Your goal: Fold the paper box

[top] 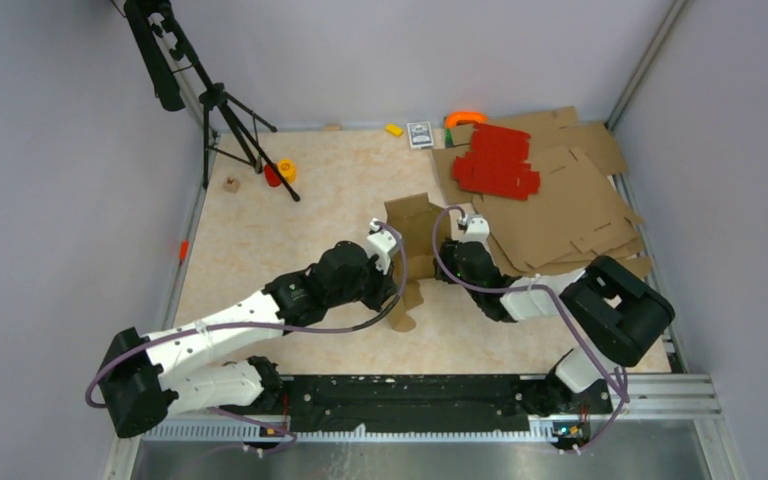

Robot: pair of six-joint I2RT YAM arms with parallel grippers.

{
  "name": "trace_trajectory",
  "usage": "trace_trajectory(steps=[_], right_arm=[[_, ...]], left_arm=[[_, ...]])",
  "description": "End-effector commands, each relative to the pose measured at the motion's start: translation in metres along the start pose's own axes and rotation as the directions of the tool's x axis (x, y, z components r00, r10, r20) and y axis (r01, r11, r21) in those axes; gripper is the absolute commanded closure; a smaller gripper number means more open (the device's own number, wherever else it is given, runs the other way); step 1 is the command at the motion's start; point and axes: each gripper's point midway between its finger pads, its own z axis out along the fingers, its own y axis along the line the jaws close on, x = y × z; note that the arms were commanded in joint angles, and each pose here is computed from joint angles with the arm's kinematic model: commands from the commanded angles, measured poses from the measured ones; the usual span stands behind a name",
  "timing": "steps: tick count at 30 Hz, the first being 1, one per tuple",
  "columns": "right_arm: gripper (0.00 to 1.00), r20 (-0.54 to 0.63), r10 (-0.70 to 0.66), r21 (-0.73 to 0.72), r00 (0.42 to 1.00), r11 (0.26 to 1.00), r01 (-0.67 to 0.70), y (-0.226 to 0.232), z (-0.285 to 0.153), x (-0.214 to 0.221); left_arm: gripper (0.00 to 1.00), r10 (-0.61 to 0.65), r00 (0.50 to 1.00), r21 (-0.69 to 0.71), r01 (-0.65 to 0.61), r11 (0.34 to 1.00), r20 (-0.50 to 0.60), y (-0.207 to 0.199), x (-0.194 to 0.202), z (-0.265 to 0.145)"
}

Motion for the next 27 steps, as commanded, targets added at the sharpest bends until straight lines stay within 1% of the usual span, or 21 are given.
trace_trajectory(steps=[1, 6, 12, 15, 20, 27], right_arm=[[0.53, 0.067, -0.036, -0.014, 0.997, 0.999, 0.038, 0.01, -0.008, -0.026], [0.69, 0.072, -0.081, -0.032, 0.994, 0.996, 0.083, 0.014, -0.012, -0.033], [0.8, 0.045, -0.064, -0.061, 0.997, 0.996, 0.067, 0.019, -0.009, -0.025], [0.82, 0.024, -0.015, -0.084, 1.0, 0.996, 0.017, 0.026, -0.006, -0.02], [0.89, -0.015, 0.119, -0.112, 0.993, 0.986, -0.12, 0.038, -0.002, -0.015], [0.93, -0.082, 0.275, -0.151, 0.958, 0.947, -0.285, 0.05, -0.002, -0.015]], left_arm=[[1.0, -0.001, 1.0, -0.002, 0.001, 1.0, 0.001, -0.004, -0.008, -0.007], [1.0, 0.008, 1.0, -0.01, -0.009, 1.0, -0.012, -0.002, -0.007, -0.005], [1.0, 0.006, 1.0, 0.009, -0.006, 1.0, -0.01, -0.006, -0.01, -0.004], [1.0, 0.002, 1.0, 0.028, -0.002, 1.0, -0.014, -0.009, -0.008, -0.002], [1.0, -0.006, 0.999, 0.049, 0.007, 0.999, -0.034, -0.013, -0.003, 0.003], [1.0, -0.013, 0.998, 0.068, 0.017, 0.998, -0.063, -0.015, 0.007, 0.01]])
